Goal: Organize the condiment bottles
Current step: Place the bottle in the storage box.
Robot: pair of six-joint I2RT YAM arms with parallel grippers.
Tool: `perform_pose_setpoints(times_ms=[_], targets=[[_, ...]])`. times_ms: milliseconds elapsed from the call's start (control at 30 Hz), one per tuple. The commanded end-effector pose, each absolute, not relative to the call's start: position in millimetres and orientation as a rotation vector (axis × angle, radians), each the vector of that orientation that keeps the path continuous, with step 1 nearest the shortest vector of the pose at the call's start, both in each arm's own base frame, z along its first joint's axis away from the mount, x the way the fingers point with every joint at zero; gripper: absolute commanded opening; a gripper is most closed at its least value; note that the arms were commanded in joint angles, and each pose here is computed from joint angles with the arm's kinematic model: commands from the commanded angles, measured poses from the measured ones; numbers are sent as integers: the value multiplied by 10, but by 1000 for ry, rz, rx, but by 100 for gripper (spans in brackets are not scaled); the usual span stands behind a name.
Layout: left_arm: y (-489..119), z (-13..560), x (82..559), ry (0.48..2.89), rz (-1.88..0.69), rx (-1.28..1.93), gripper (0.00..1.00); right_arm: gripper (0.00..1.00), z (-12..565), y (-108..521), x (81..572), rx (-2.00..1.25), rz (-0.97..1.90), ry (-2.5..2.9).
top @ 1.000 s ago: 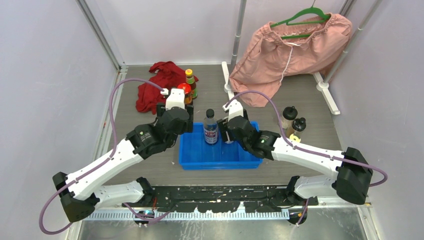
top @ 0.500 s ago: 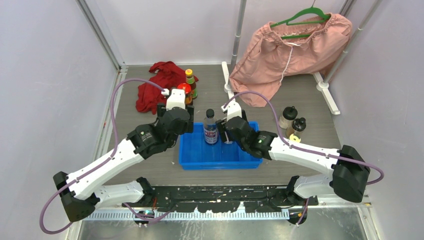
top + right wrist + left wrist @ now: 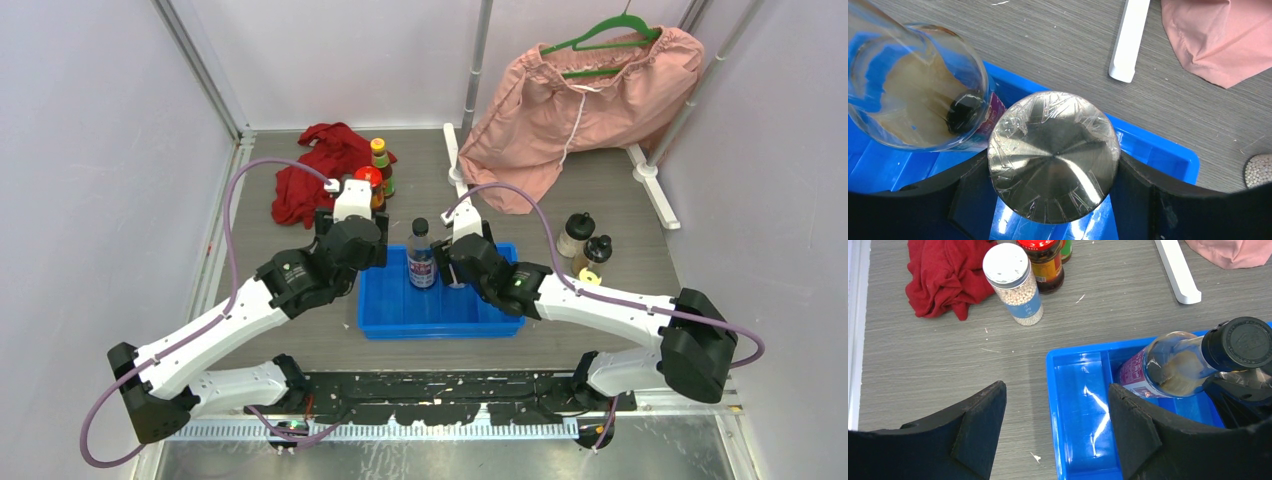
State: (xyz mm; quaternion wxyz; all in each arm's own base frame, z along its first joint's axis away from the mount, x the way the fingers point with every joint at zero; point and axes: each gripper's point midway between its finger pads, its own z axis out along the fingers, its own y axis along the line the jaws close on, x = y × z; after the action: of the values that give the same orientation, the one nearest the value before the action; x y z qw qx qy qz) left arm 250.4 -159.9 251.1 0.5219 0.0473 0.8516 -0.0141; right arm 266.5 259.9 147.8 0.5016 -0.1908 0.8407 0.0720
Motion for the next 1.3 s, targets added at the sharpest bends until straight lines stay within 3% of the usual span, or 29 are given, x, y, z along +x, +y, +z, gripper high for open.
perform_pose_setpoints(times_ms=[0,1067,1267], targets=[[-1605,2552,2550,2010,-35,92,75,16,1745,2693,2776,-378,226,1943],[-1611,2551,2560,2008,-30,95,75,17,1618,2692,2772,-385,215,1958],[-1605,2548,2560,2007,-28,96,75,35,1618,2685,2760,-389,218,1961]])
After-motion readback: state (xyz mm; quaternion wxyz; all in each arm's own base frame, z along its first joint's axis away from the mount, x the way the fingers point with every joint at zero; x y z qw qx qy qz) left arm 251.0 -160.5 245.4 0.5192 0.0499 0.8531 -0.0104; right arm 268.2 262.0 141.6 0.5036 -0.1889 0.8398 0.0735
